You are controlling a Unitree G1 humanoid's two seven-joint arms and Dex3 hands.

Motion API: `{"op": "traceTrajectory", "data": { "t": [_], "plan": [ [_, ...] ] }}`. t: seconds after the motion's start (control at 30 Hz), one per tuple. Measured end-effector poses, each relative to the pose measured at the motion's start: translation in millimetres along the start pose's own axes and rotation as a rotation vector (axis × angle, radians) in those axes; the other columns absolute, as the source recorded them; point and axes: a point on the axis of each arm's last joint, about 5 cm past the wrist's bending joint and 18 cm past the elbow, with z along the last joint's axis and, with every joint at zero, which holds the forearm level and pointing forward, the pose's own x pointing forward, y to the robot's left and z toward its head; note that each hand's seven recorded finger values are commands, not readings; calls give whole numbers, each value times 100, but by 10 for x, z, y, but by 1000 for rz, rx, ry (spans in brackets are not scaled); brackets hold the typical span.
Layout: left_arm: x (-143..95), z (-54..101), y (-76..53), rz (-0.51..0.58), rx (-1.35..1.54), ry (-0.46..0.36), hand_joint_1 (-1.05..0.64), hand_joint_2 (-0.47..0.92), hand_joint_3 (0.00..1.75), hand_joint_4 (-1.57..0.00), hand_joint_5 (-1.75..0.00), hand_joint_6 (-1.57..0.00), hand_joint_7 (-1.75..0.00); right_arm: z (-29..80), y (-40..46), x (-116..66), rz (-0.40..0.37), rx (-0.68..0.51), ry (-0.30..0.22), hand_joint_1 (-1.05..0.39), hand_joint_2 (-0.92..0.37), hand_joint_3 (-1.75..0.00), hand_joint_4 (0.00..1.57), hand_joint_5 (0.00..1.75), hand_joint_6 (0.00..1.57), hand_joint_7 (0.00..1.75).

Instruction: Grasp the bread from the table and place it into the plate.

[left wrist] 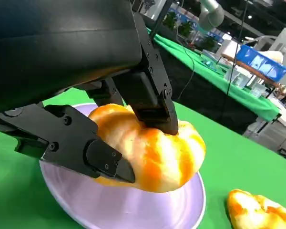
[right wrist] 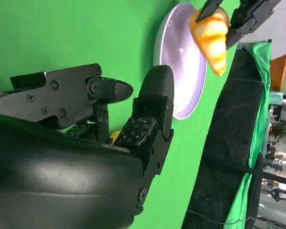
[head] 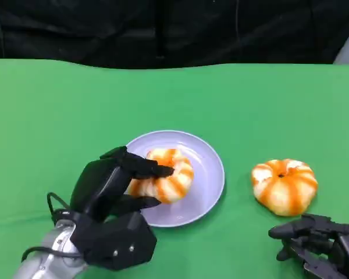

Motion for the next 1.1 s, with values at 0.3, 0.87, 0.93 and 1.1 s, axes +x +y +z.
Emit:
{"op": "traceTrajectory", "data": {
  "t": [0.3,0.87,0.93,1.1],
  "plan": [
    [88,-51,4,-20,26,18,-1,92,5,-74,-91,-125,-2,0,2,1,-2,-1,0,-1,-92,-35,77,122,96,61],
    [82,-80,-20,-71,87,37,-55,92,14,-78,-2,-71,0,0,2,1,-1,-1,0,0,-92,-37,77,123,96,61],
    [82,-81,-19,-72,87,37,-61,92,19,-70,-1,-63,0,0,2,2,-1,-1,0,0,-92,-37,77,122,96,61],
    [84,-85,8,-91,87,36,-68,92,25,-64,0,-57,0,0,6,3,-5,-5,1,-1,-92,-35,78,122,96,61]
  ]
}}
